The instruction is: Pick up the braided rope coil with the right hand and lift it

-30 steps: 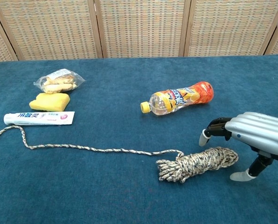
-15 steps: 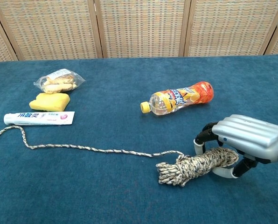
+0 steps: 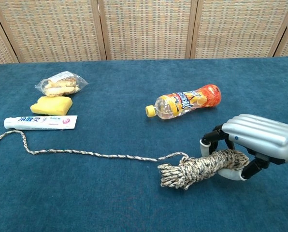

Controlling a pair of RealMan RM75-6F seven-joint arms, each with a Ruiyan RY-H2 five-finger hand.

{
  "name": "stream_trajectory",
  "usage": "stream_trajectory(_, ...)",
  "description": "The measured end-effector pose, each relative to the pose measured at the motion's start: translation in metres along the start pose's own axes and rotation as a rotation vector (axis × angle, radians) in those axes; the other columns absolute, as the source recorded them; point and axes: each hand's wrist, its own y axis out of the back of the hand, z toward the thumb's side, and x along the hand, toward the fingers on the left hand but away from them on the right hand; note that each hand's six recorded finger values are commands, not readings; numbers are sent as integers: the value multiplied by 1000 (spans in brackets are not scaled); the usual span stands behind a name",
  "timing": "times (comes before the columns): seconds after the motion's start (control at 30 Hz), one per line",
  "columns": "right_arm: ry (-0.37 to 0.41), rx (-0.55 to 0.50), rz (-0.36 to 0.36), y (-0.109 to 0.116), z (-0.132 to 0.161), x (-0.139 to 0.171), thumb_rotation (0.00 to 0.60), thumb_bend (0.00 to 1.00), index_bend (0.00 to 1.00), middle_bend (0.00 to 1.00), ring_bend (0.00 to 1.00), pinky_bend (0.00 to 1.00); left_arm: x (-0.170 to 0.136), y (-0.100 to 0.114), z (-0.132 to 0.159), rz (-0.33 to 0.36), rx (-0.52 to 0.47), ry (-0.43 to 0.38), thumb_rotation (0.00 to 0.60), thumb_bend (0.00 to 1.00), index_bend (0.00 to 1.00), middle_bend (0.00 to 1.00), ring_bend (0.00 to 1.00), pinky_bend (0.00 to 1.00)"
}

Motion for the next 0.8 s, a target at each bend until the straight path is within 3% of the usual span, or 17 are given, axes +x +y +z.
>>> stream_trajectory(0.13, 20, 2, 16, 5, -5, 3, 600, 595, 629, 544, 382, 517, 23, -12, 19, -10, 33, -98, 600, 185, 266, 0, 0, 0)
stream_trajectory(0.37, 50, 49, 48, 10, -12, 9, 600, 600, 629, 545, 382, 517, 56, -47, 55, -80, 83, -229, 600, 229, 352, 0, 0, 0)
stream_trajectory(0.57, 56, 44, 48, 12, -13, 12, 600, 600, 629, 545, 383, 518, 62, -67, 69, -125, 88, -258, 600, 232, 379, 0, 0, 0)
stream_trajectory(0.8, 64, 55, 47, 14, -12, 14, 600, 600, 630, 546, 386, 517, 72, -72, 75, -121, 55, -261, 600, 301, 398, 0, 0, 0)
